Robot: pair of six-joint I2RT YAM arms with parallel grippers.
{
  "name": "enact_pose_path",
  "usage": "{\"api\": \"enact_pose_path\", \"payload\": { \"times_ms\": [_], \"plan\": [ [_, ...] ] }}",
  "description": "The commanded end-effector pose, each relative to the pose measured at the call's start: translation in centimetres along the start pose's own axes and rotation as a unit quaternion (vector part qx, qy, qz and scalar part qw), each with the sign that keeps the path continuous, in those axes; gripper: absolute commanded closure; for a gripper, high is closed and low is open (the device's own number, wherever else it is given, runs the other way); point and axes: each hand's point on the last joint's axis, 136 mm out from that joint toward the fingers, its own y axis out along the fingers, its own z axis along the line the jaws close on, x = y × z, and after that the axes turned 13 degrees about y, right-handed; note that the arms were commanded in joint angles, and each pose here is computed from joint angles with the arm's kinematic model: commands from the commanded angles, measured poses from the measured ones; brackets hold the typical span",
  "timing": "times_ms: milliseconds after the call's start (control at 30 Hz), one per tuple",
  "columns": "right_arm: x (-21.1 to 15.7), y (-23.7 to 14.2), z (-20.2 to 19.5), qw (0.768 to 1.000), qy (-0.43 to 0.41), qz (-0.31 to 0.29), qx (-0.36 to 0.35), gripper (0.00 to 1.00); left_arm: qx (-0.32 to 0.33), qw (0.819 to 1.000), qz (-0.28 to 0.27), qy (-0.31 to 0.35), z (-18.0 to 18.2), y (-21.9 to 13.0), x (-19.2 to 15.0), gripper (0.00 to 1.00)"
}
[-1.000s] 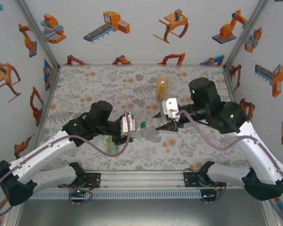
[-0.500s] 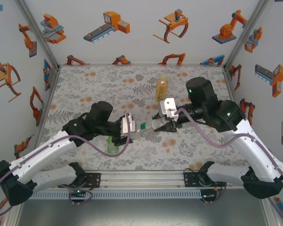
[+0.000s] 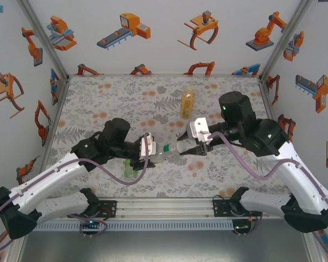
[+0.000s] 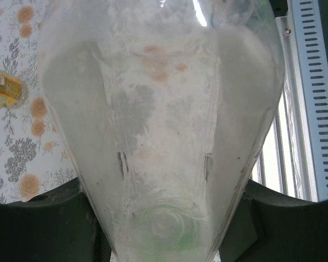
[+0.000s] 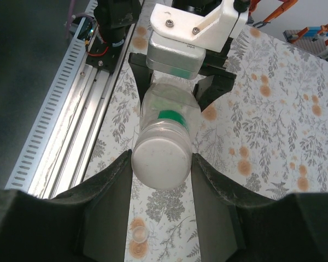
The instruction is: Screw on the bottle caps
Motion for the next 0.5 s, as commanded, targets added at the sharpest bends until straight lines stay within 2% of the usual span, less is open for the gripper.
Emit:
{"api": "enact_pose_path", "payload": {
  "times_ms": [0, 233, 467],
  "plan": [
    [-0.7, 0.1, 0.4, 1.000, 0.003, 0.010, 0.009, 1.00, -0.001, 0.999, -0.041, 0.030, 0.1, -0.9, 2.5, 1.00],
    [-0.9, 0.6, 0.9, 0.999, 0.021, 0.005, 0.037, 1.00, -0.016, 0.998, -0.037, 0.040, -0.3, -0.6, 2.6, 1.00],
    [-1.1, 1.2, -0.2, 0.995, 0.100, 0.002, 0.017, 1.00, -0.010, 0.998, -0.040, 0.038, 0.2, -0.5, 2.9, 1.00]
  ]
}}
